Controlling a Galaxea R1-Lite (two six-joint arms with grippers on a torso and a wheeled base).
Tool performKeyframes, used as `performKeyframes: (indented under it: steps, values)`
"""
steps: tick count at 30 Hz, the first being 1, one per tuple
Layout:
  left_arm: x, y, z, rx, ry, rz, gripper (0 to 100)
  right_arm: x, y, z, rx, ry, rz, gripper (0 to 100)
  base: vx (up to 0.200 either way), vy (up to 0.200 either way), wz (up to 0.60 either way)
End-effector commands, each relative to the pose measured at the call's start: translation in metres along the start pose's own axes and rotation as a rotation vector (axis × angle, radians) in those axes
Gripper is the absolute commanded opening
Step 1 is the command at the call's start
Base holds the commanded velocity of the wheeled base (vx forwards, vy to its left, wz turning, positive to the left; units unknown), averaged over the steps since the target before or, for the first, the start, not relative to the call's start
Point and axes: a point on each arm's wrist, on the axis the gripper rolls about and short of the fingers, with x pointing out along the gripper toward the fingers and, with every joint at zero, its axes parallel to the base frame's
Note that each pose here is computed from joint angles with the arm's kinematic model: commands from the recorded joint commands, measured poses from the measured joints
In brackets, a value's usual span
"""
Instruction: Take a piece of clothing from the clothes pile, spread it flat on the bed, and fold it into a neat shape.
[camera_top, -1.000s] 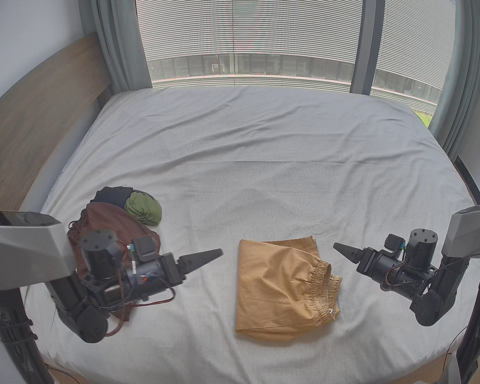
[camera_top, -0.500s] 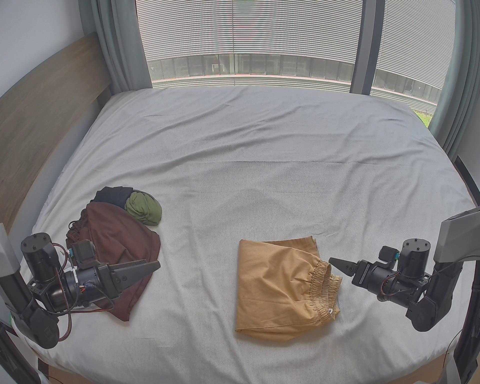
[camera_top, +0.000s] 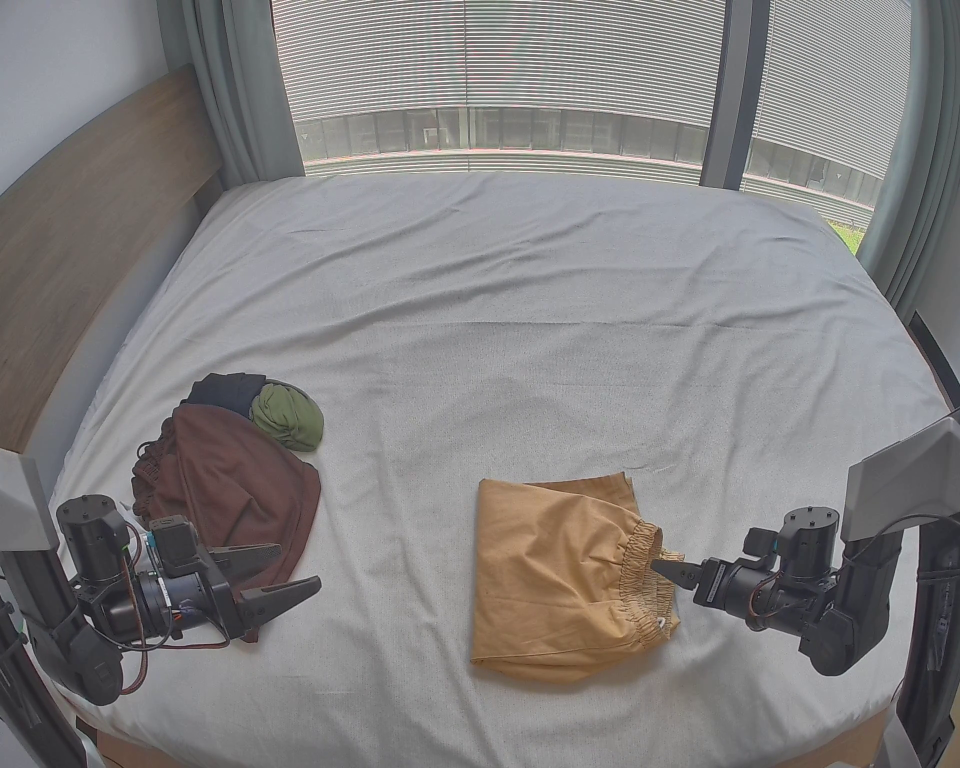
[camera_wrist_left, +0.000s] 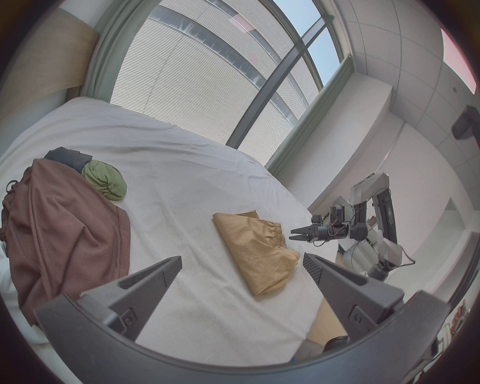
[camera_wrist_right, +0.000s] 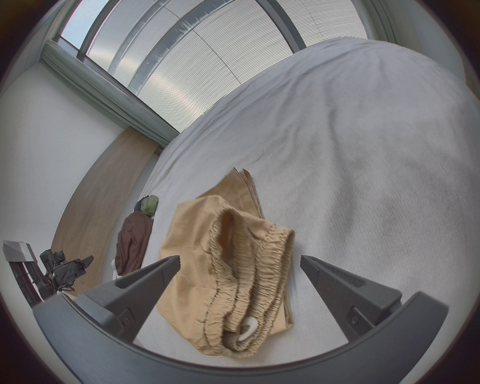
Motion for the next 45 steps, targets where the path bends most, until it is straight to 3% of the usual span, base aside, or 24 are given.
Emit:
performKeyframes:
  steps: [1,12,32,45]
  values:
    - [0.002,0.007,-0.011,0.004,0.037,0.016,100,0.008,-0.012,-0.015,0.018,0.062,-0.037,100,0.0,0.0,0.0]
    - [0.0,0.021,-0.024,0.228,0.071,-0.003,100,0.01,-0.018,-0.026,0.03,0.111,-0.064,100,0.0,0.0,0.0]
    - [0.002,0.022,-0.028,0.214,0.086,-0.009,100,0.025,-0.007,-0.045,0.008,0.166,-0.023,100,0.0,0.0,0.0]
    - [0.001,0.023,-0.027,0.215,0.082,-0.005,100,0.037,0.009,-0.051,0.061,0.178,0.031,100,0.0,0.0,0.0]
